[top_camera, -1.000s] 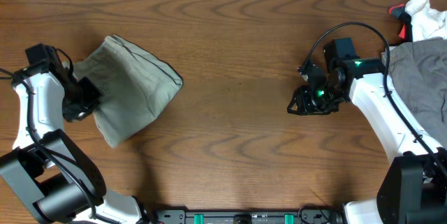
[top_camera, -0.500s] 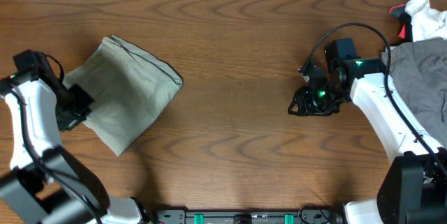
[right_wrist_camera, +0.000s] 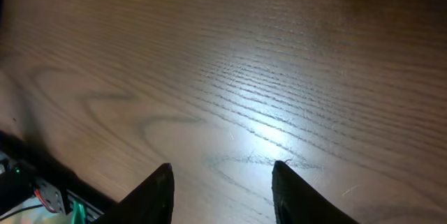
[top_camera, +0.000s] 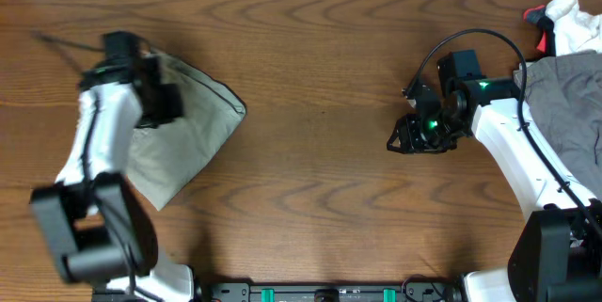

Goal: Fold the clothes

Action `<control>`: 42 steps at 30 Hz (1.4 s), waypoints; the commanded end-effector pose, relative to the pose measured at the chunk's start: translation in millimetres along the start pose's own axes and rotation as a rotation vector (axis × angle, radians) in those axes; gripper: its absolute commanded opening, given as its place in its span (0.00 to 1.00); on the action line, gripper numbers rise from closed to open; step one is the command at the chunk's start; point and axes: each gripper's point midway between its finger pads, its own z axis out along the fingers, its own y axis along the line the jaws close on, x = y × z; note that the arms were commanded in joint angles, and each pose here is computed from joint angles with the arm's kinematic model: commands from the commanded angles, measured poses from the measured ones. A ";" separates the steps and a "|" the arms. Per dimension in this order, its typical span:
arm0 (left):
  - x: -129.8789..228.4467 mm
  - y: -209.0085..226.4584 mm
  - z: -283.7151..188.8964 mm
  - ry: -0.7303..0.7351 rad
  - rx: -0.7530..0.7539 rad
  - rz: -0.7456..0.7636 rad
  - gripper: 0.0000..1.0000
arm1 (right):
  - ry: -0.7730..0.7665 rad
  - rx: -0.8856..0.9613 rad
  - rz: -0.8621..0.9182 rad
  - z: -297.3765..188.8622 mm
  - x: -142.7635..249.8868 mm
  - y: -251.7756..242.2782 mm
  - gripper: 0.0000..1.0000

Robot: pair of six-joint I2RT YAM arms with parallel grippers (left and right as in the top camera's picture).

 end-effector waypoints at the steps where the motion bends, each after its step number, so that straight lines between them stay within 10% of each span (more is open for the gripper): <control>1: 8.0 -20.0 25.3 0.058 0.016 0.207 0.06 | -0.031 -0.014 -0.019 -7.7 -6.4 1.8 0.44; 8: 17.7 -20.9 78.1 0.140 0.016 0.196 0.06 | -0.032 -0.013 -0.019 -7.7 -6.8 1.7 0.44; 18: 4.7 23.4 114.5 0.086 -0.041 -0.450 0.06 | -0.047 -0.010 -0.025 -7.9 -10.7 1.1 0.43; 26: -43.8 21.2 110.8 -0.074 0.159 -0.672 0.06 | -0.047 -0.011 -0.025 -7.9 -10.6 1.1 0.42; 34: -87.7 12.7 85.6 -0.199 0.388 -0.634 0.08 | -0.034 -0.010 -0.019 -7.8 -7.2 1.0 0.42; 42: -105.9 -1.4 -12.2 -0.356 0.438 -0.380 0.40 | -0.018 -0.015 -0.011 -7.9 -3.2 1.6 0.43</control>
